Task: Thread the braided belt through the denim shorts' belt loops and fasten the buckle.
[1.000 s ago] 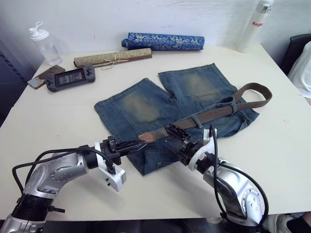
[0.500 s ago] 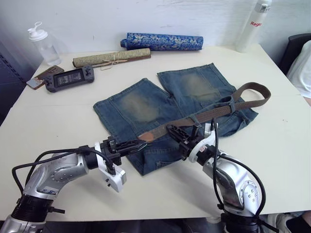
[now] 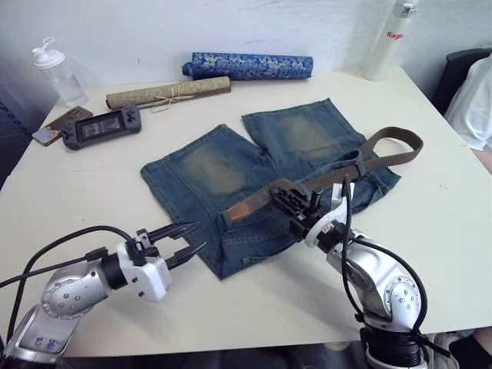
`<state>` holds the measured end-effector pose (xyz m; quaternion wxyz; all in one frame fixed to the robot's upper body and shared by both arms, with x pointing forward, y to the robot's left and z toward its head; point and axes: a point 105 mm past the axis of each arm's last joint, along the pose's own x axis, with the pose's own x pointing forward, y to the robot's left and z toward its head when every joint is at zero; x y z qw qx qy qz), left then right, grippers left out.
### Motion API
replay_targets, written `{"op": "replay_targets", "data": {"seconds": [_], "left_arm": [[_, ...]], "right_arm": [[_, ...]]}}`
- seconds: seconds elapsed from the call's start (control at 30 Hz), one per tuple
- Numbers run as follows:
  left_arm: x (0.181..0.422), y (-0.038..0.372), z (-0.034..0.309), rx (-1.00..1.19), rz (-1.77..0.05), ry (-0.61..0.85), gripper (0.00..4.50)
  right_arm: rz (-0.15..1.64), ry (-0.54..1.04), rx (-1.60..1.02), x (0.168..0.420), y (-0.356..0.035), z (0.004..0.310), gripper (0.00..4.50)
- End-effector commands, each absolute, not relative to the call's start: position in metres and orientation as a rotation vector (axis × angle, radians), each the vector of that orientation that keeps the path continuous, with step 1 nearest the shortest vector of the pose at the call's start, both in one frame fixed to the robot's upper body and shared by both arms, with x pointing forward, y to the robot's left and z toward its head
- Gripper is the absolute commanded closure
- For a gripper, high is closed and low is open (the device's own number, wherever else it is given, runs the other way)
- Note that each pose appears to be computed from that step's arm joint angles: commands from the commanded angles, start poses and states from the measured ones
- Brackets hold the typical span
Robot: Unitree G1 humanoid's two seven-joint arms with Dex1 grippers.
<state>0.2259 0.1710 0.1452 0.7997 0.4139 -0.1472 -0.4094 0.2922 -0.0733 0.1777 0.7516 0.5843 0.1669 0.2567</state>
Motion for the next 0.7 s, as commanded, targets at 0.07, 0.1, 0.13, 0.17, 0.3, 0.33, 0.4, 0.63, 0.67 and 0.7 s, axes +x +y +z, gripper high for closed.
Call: {"op": "replay_targets", "data": {"seconds": [0.07, 0.1, 0.13, 0.17, 0.3, 0.33, 0.4, 0.63, 0.67, 0.7], "left_arm": [[0.226, 0.181, 0.151, 0.671, -0.832, -0.203, 2.43], [0.226, 0.181, 0.151, 0.637, -0.83, -0.184, 2.43], [0.226, 0.181, 0.151, 0.624, -0.837, -0.169, 2.43], [0.225, 0.181, 0.15, 0.613, -0.845, -0.155, 2.43], [0.225, 0.183, 0.152, 0.6, -0.845, -0.14, 2.43], [0.225, 0.184, 0.152, 0.6, -0.844, -0.138, 2.43], [0.226, 0.184, 0.153, 0.611, -0.846, -0.14, 2.43], [0.226, 0.181, 0.156, 0.599, -0.855, -0.155, 2.43], [0.227, 0.18, 0.157, 0.583, -0.855, -0.154, 2.43], [0.227, 0.18, 0.157, 0.578, -0.858, -0.154, 2.43]], "right_arm": [[0.595, 0.275, 1.122, 0.297, -0.065, 0.179, 4.5], [0.599, 0.269, 1.104, 0.297, -0.064, 0.177, 4.5], [0.597, 0.261, 1.087, 0.299, -0.063, 0.175, 4.5], [0.595, 0.254, 1.076, 0.3, -0.062, 0.174, 4.5], [0.587, 0.219, 1.038, 0.306, -0.062, 0.169, 4.5], [0.582, 0.21, 1.036, 0.307, -0.063, 0.169, 4.5], [0.567, 0.192, 1.064, 0.311, -0.066, 0.17, 4.5], [0.538, 0.193, 1.016, 0.315, -0.076, 0.165, 4.5], [0.537, 0.198, 1.009, 0.315, -0.076, 0.163, 4.5], [0.538, 0.203, 1.005, 0.315, -0.075, 0.162, 4.5]]}}
